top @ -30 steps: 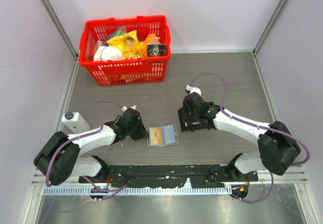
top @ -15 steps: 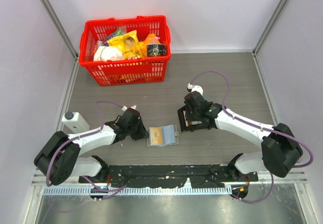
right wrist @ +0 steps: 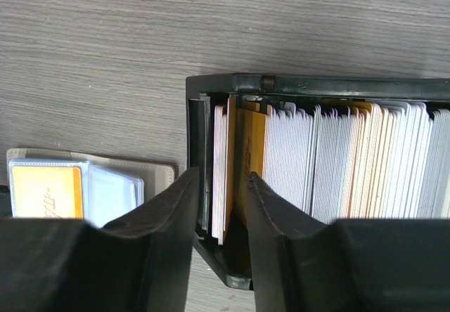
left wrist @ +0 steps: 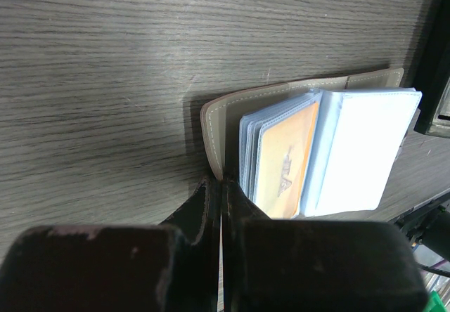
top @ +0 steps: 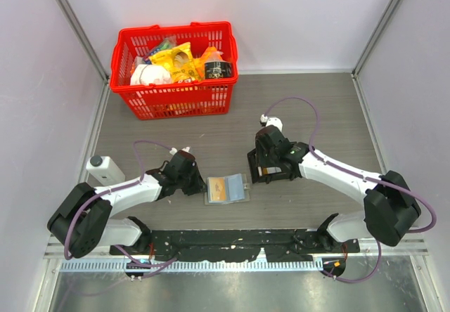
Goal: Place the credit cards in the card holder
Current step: Pick up the credit card from the storage box.
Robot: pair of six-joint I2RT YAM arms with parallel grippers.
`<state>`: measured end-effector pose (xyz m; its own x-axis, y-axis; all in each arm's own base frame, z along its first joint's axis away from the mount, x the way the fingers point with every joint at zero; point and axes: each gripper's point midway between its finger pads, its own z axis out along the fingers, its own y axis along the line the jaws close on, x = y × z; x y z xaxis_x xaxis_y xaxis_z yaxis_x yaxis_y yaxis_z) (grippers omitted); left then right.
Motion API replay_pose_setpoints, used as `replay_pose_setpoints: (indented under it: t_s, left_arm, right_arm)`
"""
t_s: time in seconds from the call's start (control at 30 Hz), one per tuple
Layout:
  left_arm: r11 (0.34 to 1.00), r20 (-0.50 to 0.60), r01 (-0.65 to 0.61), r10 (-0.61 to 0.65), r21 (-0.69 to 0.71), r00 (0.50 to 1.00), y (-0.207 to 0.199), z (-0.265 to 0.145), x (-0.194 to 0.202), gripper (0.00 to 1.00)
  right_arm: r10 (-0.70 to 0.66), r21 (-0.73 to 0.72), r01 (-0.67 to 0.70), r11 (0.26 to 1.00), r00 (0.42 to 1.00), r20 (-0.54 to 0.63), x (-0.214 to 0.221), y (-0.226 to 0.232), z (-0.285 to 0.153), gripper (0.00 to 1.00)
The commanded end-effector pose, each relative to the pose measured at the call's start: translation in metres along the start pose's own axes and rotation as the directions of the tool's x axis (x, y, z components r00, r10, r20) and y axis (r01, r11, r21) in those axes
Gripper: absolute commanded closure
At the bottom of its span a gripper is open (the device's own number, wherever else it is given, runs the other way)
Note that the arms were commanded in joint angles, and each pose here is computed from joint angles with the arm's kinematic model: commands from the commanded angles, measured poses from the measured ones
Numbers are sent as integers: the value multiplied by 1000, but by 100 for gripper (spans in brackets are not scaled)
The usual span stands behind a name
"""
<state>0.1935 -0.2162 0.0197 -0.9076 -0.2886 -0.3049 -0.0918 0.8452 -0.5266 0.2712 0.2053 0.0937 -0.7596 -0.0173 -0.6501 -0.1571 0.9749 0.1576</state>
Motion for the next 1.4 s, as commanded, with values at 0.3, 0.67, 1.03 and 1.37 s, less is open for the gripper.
replay_pose_setpoints:
  t_s: [0.3, 0.67, 1.03, 1.37]
  left_arm:
    - [997, -44, -33, 30, -71, 999, 18, 1, 11, 100]
    - [997, -47, -34, 31, -73, 998, 17, 2, 10, 100]
    - [997, -51, -34, 30, -67, 998, 15, 4, 9, 100]
    - [997, -54, -32, 28, -69, 998, 16, 5, 10, 100]
  right_arm:
    - [24, -61, -27, 998, 999, -45, 11, 16, 26, 53]
    - [28, -122, -38, 992, 996, -81, 19, 26, 29, 55]
    - [56, -174, -62, 983, 998, -36, 2, 29, 10, 70]
    - [45, -126, -51, 991, 998, -48, 6, 20, 14, 89]
